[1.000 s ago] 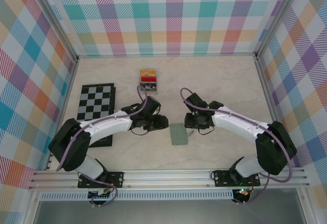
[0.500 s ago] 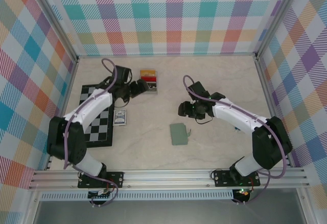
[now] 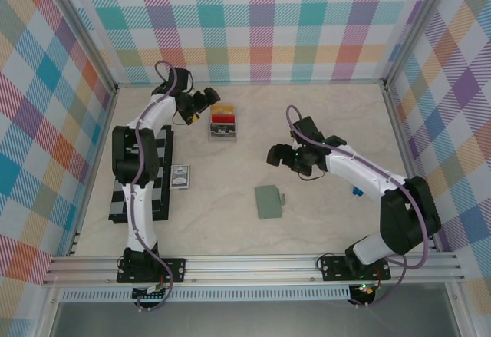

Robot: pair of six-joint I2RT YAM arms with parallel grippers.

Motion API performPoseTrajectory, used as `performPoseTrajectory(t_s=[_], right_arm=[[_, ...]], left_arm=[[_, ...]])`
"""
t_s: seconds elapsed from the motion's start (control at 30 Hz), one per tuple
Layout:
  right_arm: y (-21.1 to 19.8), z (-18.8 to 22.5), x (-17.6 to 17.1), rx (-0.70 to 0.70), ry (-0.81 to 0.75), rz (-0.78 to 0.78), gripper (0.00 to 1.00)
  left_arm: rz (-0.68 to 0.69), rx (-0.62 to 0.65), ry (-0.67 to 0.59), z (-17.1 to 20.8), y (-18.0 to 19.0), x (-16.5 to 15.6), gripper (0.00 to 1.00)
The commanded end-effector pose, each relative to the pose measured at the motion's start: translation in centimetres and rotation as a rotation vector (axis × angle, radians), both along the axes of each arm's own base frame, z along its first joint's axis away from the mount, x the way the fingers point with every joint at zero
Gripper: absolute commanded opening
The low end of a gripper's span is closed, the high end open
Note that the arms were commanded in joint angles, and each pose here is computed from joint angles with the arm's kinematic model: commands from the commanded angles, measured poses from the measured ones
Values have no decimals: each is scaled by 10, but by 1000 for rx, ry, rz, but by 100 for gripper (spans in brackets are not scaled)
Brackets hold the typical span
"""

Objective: Put the credit cards into the card holder
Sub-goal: Move the storage box to the center of the table.

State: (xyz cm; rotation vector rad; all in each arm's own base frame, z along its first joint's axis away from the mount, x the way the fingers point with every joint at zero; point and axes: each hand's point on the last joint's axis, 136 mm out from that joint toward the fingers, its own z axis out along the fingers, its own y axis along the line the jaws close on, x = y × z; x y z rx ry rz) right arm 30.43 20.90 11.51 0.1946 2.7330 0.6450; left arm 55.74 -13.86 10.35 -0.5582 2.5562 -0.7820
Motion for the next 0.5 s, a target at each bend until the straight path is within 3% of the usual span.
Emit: performPoseTrajectory(t_s=[0.0, 0.47], right_arm=[[-5, 8, -4, 32, -5, -12, 88], [-24, 0, -12, 19, 12, -60, 89]], left_arm=[[-24, -68, 25, 3, -10, 3, 100], [-167, -210, 55, -16, -67, -2, 99]])
